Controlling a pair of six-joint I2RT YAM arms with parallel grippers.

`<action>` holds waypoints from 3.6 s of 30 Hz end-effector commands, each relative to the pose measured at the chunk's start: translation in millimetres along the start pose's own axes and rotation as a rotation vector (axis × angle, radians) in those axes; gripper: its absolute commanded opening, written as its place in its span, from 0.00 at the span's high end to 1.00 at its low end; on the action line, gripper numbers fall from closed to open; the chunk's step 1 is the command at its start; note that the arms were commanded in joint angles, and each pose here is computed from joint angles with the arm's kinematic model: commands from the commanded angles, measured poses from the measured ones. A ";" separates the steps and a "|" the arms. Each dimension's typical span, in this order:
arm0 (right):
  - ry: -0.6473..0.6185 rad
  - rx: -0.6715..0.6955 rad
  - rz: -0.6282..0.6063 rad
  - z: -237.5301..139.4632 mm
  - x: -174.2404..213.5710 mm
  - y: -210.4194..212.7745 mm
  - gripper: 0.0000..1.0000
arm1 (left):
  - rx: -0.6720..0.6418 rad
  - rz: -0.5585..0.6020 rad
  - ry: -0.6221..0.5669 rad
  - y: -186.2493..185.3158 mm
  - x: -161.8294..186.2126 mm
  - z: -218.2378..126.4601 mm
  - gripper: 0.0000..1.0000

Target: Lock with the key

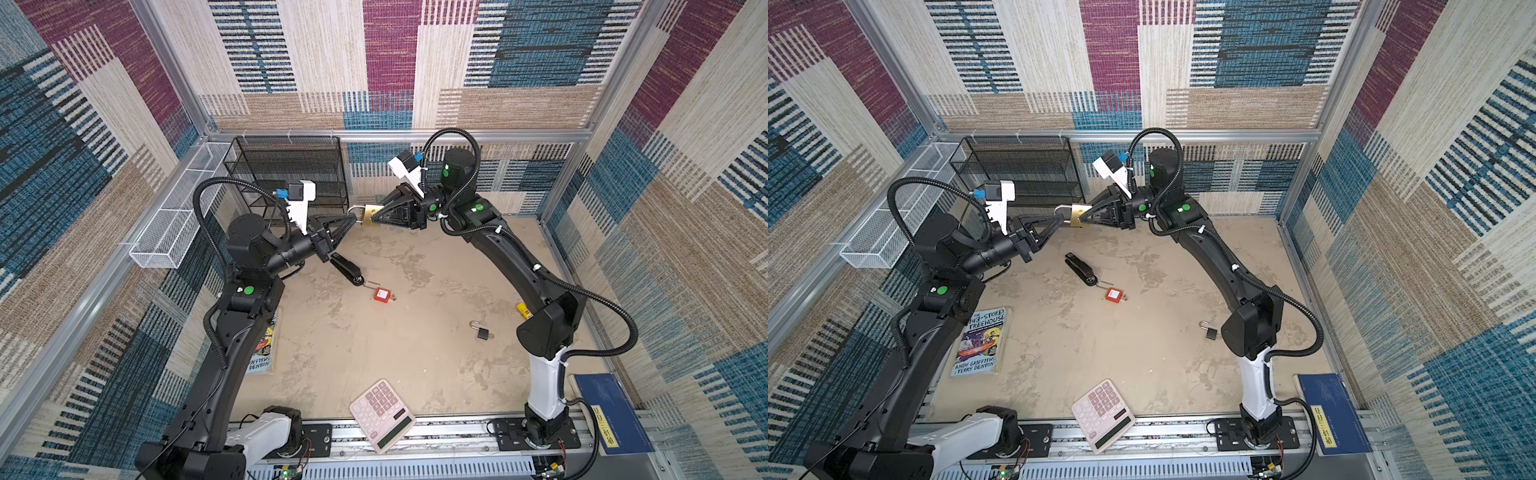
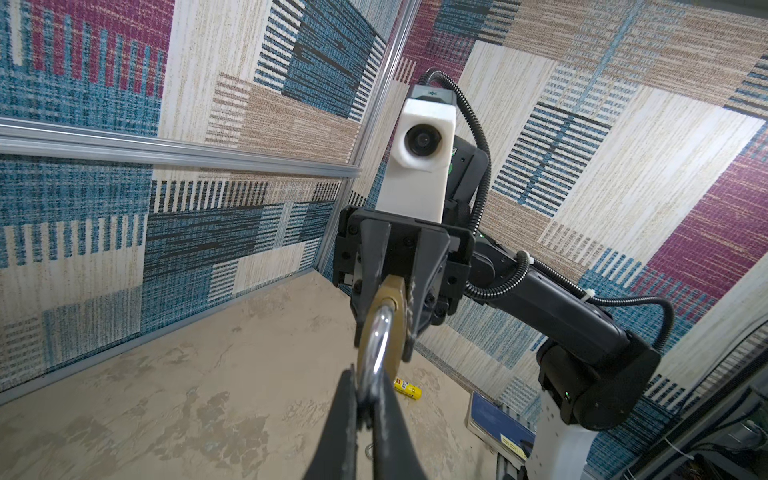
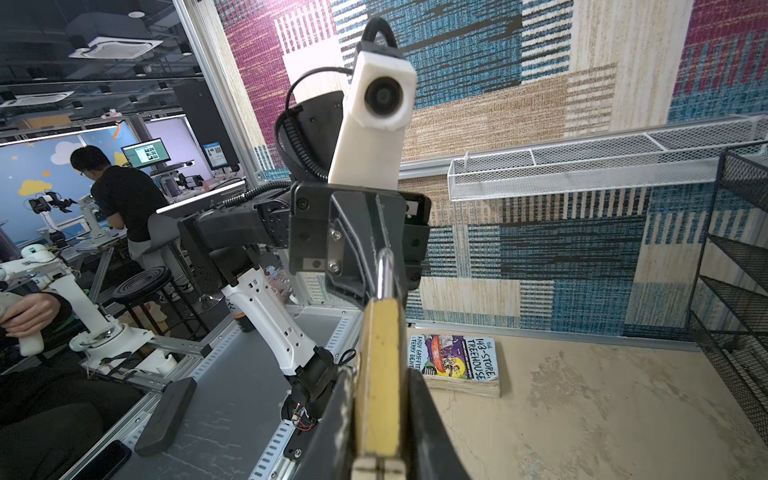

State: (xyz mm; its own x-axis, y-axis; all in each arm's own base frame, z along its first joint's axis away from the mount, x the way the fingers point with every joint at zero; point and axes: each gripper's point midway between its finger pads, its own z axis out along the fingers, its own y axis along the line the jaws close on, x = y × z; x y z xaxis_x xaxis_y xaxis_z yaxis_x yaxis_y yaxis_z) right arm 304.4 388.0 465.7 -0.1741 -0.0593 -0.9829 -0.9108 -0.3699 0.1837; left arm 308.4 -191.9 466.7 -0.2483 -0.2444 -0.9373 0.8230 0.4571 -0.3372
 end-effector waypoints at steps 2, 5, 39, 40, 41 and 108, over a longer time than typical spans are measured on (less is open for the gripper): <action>0.008 -0.064 -0.074 19.6 -3.4 19.0 1.00 | 0.113 -0.016 0.085 -18.4 23.7 10.7 1.00; 0.003 -0.044 -0.084 16.2 -6.6 17.7 1.00 | 0.099 -0.005 0.088 -18.3 24.6 8.5 1.00; 0.002 0.005 -0.130 -1.5 -15.5 16.0 1.00 | 0.121 -0.107 0.232 -6.1 81.9 25.5 1.00; 0.001 0.008 -0.134 -1.9 -16.5 17.1 1.00 | 0.124 -0.107 0.234 -5.3 82.3 27.0 1.00; 0.002 0.006 -0.136 -1.7 -16.4 18.2 1.00 | 0.126 -0.106 0.233 -5.0 82.0 28.0 1.00; 0.031 0.189 -0.019 -67.1 25.7 11.5 0.45 | 0.222 -0.023 0.066 -9.5 13.1 25.7 1.00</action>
State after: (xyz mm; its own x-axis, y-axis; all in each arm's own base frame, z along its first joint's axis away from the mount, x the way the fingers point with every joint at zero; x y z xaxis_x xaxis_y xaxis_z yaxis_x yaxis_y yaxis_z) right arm 316.1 324.0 435.7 -0.1900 -0.1011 -0.9766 -0.9597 -0.1906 0.2064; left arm 315.1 -223.0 444.6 -0.3538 -0.1718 -0.9194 0.8824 0.2647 -0.3890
